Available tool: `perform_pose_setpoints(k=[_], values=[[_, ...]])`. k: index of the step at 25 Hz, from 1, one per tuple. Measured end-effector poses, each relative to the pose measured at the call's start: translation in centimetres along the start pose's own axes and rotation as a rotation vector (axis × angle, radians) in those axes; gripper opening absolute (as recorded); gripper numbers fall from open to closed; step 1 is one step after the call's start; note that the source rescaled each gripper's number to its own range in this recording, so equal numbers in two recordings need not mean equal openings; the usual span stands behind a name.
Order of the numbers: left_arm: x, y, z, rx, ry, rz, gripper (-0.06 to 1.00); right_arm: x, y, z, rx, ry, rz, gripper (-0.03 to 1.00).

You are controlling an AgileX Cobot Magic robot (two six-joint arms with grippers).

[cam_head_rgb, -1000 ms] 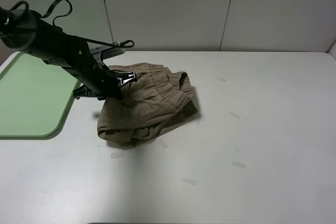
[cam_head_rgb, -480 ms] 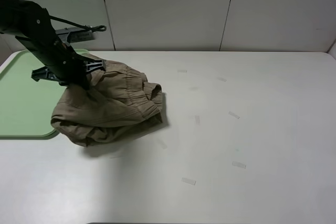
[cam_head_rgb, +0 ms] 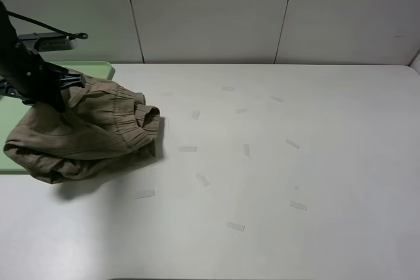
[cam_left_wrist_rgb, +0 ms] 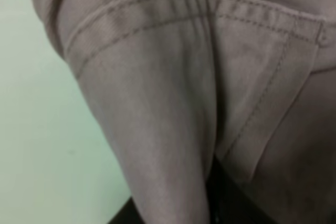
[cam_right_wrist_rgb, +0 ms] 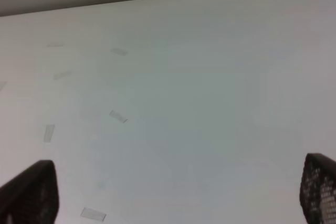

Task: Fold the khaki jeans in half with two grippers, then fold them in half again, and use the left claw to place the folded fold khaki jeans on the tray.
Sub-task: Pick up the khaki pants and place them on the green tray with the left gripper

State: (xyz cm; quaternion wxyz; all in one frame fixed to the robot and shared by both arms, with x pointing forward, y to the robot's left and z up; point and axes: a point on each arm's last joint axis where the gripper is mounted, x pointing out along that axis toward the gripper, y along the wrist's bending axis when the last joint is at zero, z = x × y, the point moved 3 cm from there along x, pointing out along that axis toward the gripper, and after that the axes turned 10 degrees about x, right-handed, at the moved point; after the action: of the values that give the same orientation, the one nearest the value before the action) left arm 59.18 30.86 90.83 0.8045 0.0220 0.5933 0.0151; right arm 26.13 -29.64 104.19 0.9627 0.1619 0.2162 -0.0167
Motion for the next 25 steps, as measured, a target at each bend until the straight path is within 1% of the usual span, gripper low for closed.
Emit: perform_pose_setpoints(k=[6,13,18,25], values=[[0.4,3.7,0.7,-0.078,-0.076,0.032,0.06,0.0,0.0,0.0,0.000,0.000,0.000,1.00],[2.3,6.7,0.9,-0.130,-0.133,0.060,0.06,0.0,0.0,0.0,0.000,0.000,0.000,1.00],[3.9,8.5,1.2,-0.163,-0.142,0.075,0.06,0.0,0.0,0.0,0.001,0.000,0.001,1.00],[4.7,10.1,2.2,-0.142,-0.153,0.094,0.06,0.0,0.0,0.0,0.001,0.001,0.002,1.00]])
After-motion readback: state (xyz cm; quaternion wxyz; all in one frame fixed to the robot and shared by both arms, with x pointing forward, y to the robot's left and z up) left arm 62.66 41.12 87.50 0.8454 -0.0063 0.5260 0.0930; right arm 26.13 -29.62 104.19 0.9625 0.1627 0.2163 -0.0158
